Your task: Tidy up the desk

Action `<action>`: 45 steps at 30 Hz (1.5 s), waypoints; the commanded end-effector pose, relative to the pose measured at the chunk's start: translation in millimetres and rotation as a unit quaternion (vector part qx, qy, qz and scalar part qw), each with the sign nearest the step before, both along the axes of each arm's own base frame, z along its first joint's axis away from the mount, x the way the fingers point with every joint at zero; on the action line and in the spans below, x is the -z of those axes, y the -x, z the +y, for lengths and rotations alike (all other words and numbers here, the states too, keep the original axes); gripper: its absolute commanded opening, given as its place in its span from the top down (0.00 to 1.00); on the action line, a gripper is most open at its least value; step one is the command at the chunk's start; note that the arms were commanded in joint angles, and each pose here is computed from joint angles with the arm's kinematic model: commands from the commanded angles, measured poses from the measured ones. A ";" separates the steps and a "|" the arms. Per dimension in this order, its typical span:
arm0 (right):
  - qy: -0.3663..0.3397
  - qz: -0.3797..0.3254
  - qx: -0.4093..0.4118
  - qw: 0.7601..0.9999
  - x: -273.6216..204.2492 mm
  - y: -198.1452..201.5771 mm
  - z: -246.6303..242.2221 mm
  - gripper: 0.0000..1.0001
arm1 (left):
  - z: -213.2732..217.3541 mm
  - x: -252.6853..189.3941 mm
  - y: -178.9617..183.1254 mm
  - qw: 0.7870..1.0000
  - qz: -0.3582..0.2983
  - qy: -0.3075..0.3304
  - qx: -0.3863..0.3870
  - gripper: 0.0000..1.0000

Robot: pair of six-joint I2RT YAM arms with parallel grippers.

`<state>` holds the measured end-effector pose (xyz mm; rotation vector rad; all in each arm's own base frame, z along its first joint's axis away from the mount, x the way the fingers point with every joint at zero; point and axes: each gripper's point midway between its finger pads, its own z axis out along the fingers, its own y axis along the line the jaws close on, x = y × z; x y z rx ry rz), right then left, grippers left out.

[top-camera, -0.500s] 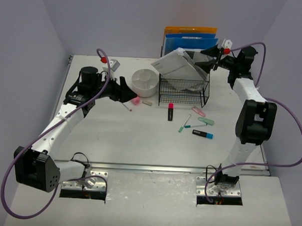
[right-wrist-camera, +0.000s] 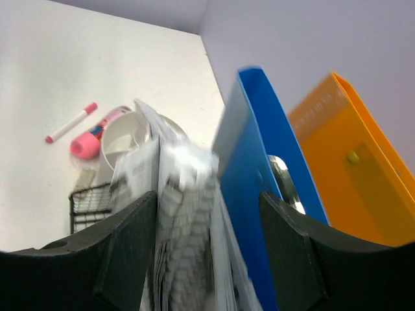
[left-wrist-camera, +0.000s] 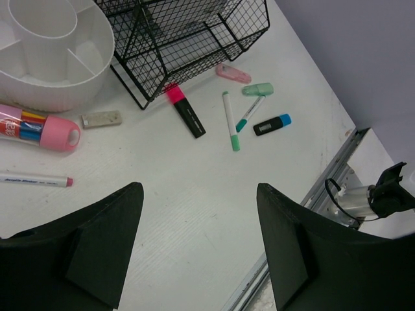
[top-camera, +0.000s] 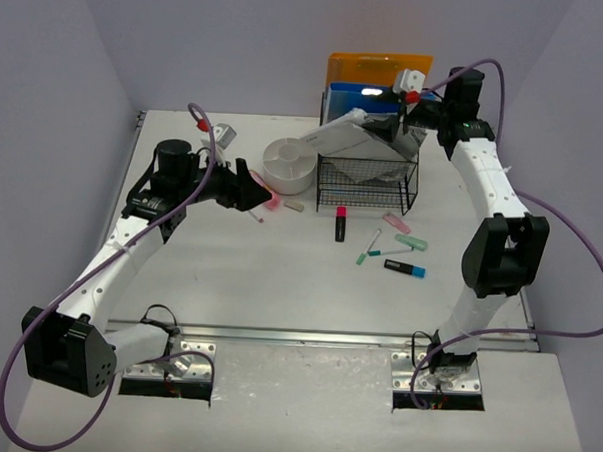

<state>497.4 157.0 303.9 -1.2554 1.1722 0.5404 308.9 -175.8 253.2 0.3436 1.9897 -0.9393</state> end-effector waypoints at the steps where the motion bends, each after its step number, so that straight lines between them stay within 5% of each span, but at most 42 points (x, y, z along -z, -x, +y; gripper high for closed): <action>1: 0.044 -0.009 0.000 0.999 -19.9 20.4 21.2 0.34 | 3.7 -16.7 2.5 0.999 -0.037 0.001 0.000 0.32; 12: 0.126 0.018 0.032 0.991 -18.9 16.0 44.7 0.33 | 2.6 -12.0 0.8 0.999 -0.031 -0.002 0.006 0.32; 19: 0.173 -0.035 0.030 0.984 -35.3 29.0 75.5 0.33 | 3.5 -8.7 1.3 1.000 -0.030 -0.005 0.006 0.32; 25: 0.260 -0.081 0.004 0.962 -14.3 51.7 118.4 0.38 | 3.8 -6.9 3.5 0.999 -0.030 -0.007 0.008 0.32; 37: 0.400 -0.096 0.067 0.909 43.1 14.5 130.9 0.42 | 10.4 2.1 14.6 0.999 -0.034 -0.015 0.007 0.32; 43: 0.448 -0.099 0.079 0.885 68.3 -2.4 123.5 0.57 | 14.5 5.4 16.5 0.999 -0.031 -0.018 0.003 0.32; 45: 0.450 -0.096 0.072 0.885 69.1 1.4 122.9 0.74 | 16.0 6.5 17.1 0.999 -0.031 -0.020 0.002 0.32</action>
